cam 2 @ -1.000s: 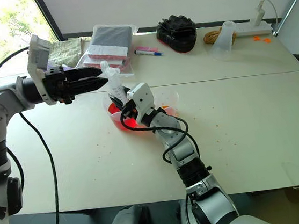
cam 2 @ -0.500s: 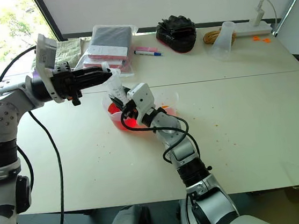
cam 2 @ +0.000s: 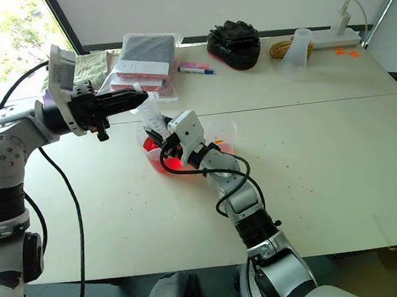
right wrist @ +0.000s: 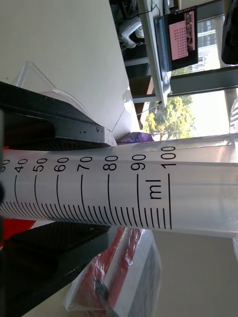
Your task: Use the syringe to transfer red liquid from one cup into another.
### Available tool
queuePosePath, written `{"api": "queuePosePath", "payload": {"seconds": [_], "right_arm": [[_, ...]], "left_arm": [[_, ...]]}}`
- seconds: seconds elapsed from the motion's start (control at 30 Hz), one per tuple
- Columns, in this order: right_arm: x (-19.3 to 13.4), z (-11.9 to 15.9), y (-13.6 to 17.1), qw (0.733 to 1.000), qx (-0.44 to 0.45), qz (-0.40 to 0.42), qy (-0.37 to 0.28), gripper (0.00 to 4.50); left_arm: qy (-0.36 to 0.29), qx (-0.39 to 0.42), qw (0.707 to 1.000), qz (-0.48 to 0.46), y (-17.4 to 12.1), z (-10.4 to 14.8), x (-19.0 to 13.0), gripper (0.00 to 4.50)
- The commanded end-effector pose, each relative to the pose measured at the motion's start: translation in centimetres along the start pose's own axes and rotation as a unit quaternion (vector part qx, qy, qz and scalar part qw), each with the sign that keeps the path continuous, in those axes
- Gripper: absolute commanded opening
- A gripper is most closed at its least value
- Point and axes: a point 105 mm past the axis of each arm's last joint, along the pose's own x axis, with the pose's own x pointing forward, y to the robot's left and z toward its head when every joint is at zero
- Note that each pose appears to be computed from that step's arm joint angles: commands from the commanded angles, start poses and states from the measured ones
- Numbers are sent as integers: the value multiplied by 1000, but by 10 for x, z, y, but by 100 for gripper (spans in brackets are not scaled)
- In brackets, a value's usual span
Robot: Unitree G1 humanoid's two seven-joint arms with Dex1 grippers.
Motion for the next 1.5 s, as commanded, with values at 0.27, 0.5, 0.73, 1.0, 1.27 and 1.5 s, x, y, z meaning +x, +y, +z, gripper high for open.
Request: {"api": "queuePosePath", "payload": {"seconds": [0.27,0.5,0.73,1.0,1.27,1.5], "right_arm": [[5,13,12,1000,7,16,-25,133],[5,12,14,1000,12,18,-22,133],[4,10,15,999,19,21,-18,133],[4,9,18,999,24,24,-17,133],[4,9,19,999,28,25,-16,133],[4,8,21,999,31,26,-15,133]], "left_arm": [[-32,27,999,-15,-4,26,9,3],[-38,29,999,-12,-3,30,9,3],[-38,34,999,-8,-2,33,8,3],[-40,39,998,-3,-1,39,5,3],[-47,46,998,2,2,46,3,3],[-50,51,997,6,3,50,3,3]]}}
